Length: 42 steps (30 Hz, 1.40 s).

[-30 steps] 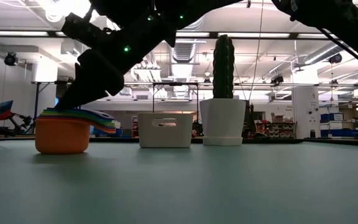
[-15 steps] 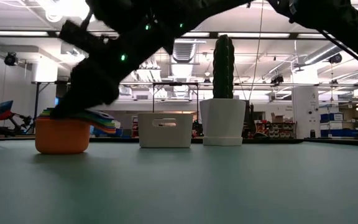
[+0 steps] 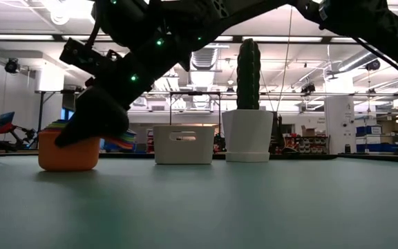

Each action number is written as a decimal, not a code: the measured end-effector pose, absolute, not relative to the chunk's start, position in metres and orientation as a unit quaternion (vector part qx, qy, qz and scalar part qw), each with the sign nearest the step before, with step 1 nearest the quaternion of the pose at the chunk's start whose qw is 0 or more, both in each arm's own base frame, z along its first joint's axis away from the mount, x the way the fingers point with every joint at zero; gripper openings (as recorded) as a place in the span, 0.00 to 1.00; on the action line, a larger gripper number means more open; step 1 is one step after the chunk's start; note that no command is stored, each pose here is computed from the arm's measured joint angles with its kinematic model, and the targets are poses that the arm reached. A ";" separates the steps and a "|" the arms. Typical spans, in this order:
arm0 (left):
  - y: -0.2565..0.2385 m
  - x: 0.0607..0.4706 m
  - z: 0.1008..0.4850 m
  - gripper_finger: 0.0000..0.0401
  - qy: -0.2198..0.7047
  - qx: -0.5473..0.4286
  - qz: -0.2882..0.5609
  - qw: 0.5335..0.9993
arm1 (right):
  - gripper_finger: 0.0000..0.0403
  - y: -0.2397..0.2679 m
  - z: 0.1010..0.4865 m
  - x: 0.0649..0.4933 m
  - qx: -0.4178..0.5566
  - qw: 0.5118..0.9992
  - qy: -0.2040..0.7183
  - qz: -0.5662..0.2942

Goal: Nest measuring cups in basket
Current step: Put the nested measuring cups into the gray bin

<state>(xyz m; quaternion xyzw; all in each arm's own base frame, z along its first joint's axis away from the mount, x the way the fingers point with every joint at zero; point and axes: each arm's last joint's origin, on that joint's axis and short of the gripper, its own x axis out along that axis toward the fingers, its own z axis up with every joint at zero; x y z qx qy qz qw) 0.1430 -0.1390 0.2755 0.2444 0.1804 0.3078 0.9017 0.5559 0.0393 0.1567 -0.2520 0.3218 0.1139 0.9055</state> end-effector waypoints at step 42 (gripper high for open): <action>-0.139 0.143 0.276 0.00 0.180 0.247 0.307 0.901 | 0.33 0.035 0.202 0.535 -0.222 0.899 0.373 0.058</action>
